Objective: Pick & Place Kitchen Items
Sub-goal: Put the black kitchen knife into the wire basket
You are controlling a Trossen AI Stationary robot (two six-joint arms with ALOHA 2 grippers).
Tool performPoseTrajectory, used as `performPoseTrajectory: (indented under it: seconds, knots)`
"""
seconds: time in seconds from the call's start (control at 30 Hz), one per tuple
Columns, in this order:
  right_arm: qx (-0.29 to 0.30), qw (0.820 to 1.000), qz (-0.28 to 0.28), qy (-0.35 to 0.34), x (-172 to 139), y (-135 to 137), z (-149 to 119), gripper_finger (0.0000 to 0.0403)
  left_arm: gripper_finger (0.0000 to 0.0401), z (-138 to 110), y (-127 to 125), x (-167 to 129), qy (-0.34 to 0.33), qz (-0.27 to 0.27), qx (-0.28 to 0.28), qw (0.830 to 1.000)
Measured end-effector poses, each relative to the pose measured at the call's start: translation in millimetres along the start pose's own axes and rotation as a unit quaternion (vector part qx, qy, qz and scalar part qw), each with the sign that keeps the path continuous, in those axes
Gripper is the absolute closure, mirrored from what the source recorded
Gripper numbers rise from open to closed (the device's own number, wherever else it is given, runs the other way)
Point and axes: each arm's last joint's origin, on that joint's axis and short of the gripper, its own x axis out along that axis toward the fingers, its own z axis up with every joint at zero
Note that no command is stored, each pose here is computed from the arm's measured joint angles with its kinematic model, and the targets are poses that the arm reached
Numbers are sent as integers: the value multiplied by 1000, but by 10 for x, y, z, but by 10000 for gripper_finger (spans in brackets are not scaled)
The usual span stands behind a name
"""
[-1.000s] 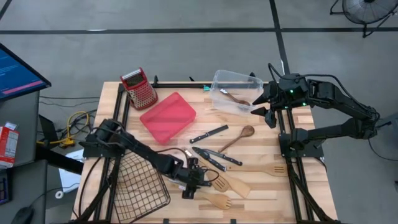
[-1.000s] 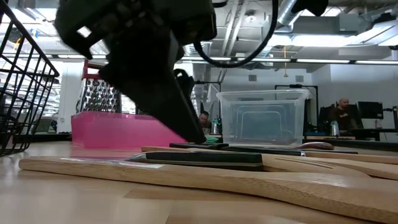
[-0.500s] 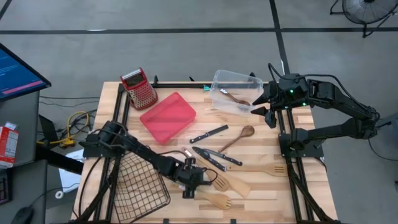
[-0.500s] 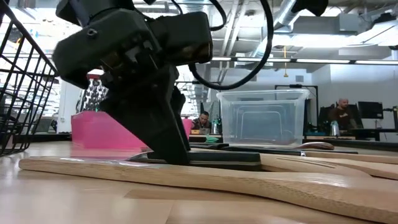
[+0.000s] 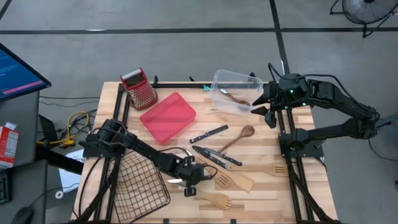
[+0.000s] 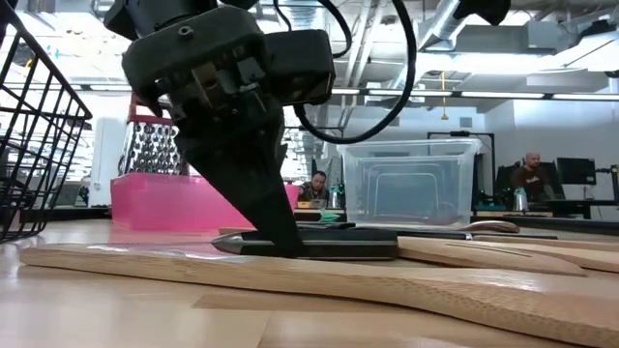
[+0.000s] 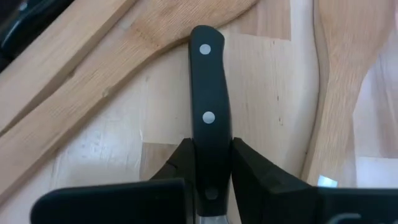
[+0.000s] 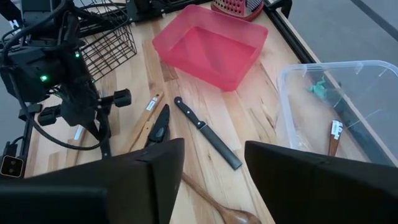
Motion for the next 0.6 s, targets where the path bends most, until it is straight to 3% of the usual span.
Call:
performPoseTrajectory:
  seconds: [0.1,0.23,0.37,0.6]
  knots:
    - [0,1000,0,0,0,0,0,220,361,29,45,-117,3,1,-5,1000]
    - [0,1000,0,-2,0,0,5,223,361,256,84,-434,-60,-17,-23,998]
    - [2,1000,0,-4,0,1,8,223,361,428,198,-796,-119,-1,-36,992]
    - [7,1000,1,-8,-6,1,11,225,361,713,437,-1726,-271,-17,-80,959]
